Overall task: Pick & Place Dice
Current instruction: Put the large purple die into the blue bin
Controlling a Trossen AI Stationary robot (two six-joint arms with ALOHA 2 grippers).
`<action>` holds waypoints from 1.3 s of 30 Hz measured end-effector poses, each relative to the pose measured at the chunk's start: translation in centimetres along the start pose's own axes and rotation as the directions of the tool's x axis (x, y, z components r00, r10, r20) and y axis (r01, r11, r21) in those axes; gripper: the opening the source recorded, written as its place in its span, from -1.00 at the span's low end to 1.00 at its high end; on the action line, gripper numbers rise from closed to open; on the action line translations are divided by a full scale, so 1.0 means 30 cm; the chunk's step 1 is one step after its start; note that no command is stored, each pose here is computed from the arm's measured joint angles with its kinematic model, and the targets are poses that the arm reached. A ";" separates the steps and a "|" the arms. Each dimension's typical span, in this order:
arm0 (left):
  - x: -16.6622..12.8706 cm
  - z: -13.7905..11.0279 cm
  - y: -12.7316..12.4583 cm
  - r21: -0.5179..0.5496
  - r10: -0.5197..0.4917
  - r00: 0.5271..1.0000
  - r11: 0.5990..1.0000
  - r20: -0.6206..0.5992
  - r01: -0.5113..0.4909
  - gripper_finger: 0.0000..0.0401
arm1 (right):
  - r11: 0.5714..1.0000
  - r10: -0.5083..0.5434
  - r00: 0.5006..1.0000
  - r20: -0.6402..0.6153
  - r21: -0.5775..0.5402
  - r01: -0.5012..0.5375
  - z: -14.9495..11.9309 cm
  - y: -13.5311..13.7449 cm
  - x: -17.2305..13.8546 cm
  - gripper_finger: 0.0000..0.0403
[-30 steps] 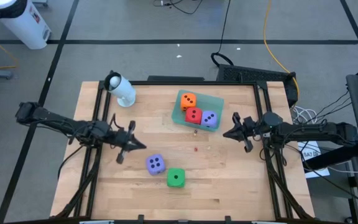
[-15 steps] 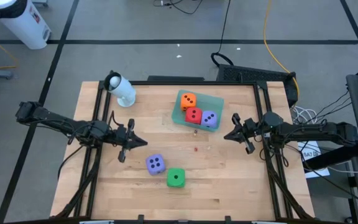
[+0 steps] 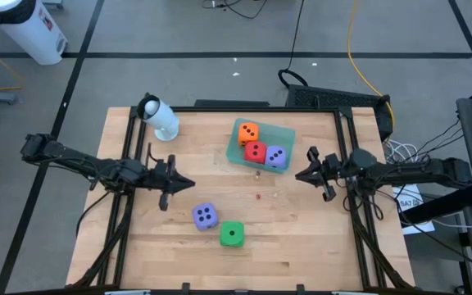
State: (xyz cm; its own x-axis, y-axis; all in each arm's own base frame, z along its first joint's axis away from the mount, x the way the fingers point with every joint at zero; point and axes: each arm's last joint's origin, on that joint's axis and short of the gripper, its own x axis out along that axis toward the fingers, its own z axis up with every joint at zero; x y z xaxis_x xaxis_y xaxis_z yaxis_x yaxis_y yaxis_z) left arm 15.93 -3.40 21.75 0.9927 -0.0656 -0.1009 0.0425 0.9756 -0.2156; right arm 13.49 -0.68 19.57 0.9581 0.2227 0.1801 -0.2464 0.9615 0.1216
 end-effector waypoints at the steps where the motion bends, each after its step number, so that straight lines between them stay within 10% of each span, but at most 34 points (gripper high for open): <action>1: 0.000 -0.004 0.003 -0.020 0.022 1.000 1.000 -0.010 -0.023 -0.88 | 1.000 0.003 1.000 0.000 -0.003 -0.003 -0.002 0.008 0.003 -0.91; 11: 0.033 -0.011 -0.009 -0.171 0.143 0.976 0.970 -0.164 -0.171 -0.88 | 0.988 0.079 0.997 -0.009 -0.133 -0.079 -0.014 0.063 0.019 -0.98; 20: 0.160 0.057 -0.126 0.008 0.172 0.842 0.981 -0.511 -0.196 -0.82 | 0.987 0.078 0.997 -0.011 -0.139 -0.079 -0.014 0.062 0.019 -0.98; 39: 0.393 0.069 -0.316 0.107 0.208 0.565 0.973 -0.799 -0.207 0.63 | 0.994 0.073 0.996 -0.050 -0.081 -0.076 -0.027 0.060 0.019 -0.96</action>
State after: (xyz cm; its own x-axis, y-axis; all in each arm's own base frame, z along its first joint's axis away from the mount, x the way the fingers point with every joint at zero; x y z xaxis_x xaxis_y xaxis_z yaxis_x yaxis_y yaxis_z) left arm 27.45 -12.98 24.61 0.4794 -0.0018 -0.8776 -0.1522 0.9847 -0.0852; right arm 13.70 1.32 19.09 0.9439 0.2997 0.1390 -0.3063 0.9515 0.0284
